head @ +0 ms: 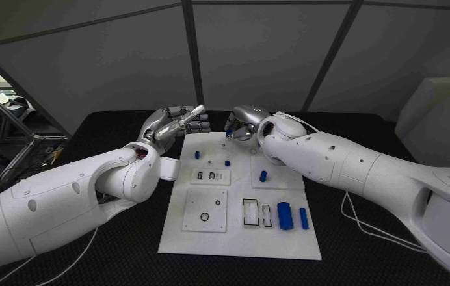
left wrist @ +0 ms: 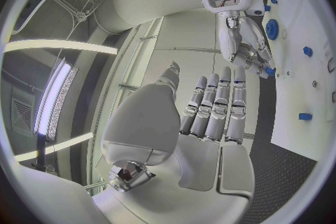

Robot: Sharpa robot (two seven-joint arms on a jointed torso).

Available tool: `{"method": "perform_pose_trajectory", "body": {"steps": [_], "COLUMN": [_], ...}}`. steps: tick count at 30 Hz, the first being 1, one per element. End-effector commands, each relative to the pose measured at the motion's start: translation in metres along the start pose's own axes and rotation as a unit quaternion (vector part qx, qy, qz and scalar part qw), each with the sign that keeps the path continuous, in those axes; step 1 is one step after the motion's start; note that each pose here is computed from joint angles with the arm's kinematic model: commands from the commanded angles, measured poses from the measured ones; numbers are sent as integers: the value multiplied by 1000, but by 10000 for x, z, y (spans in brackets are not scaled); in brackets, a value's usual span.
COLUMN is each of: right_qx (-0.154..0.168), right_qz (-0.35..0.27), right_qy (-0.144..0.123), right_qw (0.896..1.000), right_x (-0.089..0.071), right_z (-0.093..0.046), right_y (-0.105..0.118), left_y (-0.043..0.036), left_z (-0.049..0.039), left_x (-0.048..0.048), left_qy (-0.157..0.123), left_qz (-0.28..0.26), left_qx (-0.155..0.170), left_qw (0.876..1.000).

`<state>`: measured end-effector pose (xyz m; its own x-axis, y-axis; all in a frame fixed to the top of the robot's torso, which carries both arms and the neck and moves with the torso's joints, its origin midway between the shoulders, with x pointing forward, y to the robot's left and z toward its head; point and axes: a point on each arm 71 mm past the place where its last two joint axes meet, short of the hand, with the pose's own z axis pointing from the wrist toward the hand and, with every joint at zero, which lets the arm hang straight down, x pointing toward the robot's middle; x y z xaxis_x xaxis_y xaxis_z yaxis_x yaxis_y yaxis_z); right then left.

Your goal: Assemble the parts on the task board

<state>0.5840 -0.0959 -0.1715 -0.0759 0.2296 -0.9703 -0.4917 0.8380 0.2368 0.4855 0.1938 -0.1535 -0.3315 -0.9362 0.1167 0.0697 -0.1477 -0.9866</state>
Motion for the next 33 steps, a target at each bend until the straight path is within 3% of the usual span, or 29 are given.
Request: {"method": "perform_pose_trajectory", "body": {"steps": [1, 20, 33], "right_qx": [-1, 6, 10], "right_qz": [-2, -11, -13], "right_qy": [13, 31, 24], "right_qw": [1000, 999, 1000], "right_x": [9, 62, 68], "right_z": [20, 72, 103], "right_y": [0, 12, 7], "left_y": [-35, -74, -84], "left_z": [5, 15, 23], "left_x": [19, 36, 37], "left_qy": [6, 8, 9], "left_qz": [0, 0, 0], "left_qx": [7, 10, 11], "left_qw": [1000, 1000, 1000]}}
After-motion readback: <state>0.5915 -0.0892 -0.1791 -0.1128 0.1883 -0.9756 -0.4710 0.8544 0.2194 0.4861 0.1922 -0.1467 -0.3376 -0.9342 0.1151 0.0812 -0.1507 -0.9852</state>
